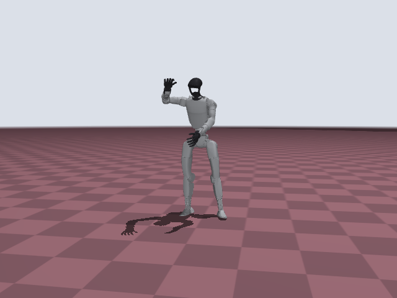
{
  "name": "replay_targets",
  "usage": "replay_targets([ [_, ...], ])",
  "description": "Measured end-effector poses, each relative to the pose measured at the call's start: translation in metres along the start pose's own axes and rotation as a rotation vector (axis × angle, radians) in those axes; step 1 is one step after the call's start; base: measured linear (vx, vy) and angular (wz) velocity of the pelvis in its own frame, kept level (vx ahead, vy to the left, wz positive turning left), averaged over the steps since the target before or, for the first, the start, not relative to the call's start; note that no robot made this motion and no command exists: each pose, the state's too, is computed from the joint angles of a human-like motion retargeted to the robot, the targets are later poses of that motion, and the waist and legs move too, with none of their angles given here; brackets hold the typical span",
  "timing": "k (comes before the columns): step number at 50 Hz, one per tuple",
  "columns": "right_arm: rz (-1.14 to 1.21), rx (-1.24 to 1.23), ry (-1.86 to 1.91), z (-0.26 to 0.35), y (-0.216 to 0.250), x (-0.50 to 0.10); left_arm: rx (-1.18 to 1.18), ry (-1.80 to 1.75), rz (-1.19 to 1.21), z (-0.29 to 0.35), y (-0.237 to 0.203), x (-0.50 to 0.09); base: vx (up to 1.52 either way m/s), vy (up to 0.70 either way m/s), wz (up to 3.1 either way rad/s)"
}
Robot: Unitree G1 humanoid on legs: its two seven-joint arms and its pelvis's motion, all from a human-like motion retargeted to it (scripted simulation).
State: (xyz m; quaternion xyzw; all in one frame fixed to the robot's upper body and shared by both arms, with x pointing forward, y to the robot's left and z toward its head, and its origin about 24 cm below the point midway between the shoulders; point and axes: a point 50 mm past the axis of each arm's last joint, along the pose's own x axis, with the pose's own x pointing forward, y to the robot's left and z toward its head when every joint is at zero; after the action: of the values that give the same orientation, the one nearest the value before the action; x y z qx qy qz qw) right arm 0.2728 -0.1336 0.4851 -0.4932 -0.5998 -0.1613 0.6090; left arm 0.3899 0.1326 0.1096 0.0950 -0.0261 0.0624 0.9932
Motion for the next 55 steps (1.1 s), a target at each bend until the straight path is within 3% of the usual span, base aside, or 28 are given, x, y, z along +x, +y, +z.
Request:
replay_targets([
  [5, -0.020, 0.007, 0.019, -0.006, -0.002, -0.006, 0.022, 0.221, 0.069, -0.074, 0.032, -0.028, 0.05, 0.25, -0.04],
  [10, 0.002, 0.008, 0.081, -0.020, 0.003, -0.020, 0.039, 0.238, 0.091, -0.071, 0.053, -0.022, 0.09, 0.24, 0.08],
  [13, 0.038, 0.010, 0.123, -0.029, 0.008, -0.032, 0.086, 0.106, 0.093, -0.023, 0.064, 0.004, 0.07, 0.18, 0.10],
  [18, 0.097, 0.023, 0.176, -0.040, 0.014, -0.047, 0.100, -0.286, 0.137, 0.125, 0.079, 0.038, 0.03, 0.12, 0.01],
  [25, 0.154, 0.056, 0.182, -0.039, 0.025, -0.055, 0.002, -0.865, 0.183, 0.328, 0.091, -0.011, 0.02, 0.09, -0.16],
  [30, 0.149, 0.067, 0.148, -0.032, 0.024, -0.052, -0.063, -1.112, 0.237, 0.408, 0.099, -0.064, 0.00, 0.01, -0.03],
  [35, 0.112, 0.081, 0.098, -0.021, 0.019, -0.042, -0.132, -1.196, 0.274, 0.437, 0.106, -0.090, 0.00, 0.00, 0.00],
  [44, 0.067, 0.104, 0.029, -0.002, 0.015, -0.029, 0.138, -0.994, 0.102, 0.364, 0.076, -0.036, 0.00, -0.03, 0.18],
  [47, 0.058, 0.118, 0.001, 0.006, 0.015, -0.025, 0.228, -0.835, 0.009, 0.308, 0.066, -0.008, -0.04, -0.10, 0.12],
  [55, 0.029, 0.117, -0.066, 0.022, 0.014, -0.021, 0.159, -0.321, -0.060, 0.127, 0.055, 0.029, -0.06, -0.11, 0.02],
])
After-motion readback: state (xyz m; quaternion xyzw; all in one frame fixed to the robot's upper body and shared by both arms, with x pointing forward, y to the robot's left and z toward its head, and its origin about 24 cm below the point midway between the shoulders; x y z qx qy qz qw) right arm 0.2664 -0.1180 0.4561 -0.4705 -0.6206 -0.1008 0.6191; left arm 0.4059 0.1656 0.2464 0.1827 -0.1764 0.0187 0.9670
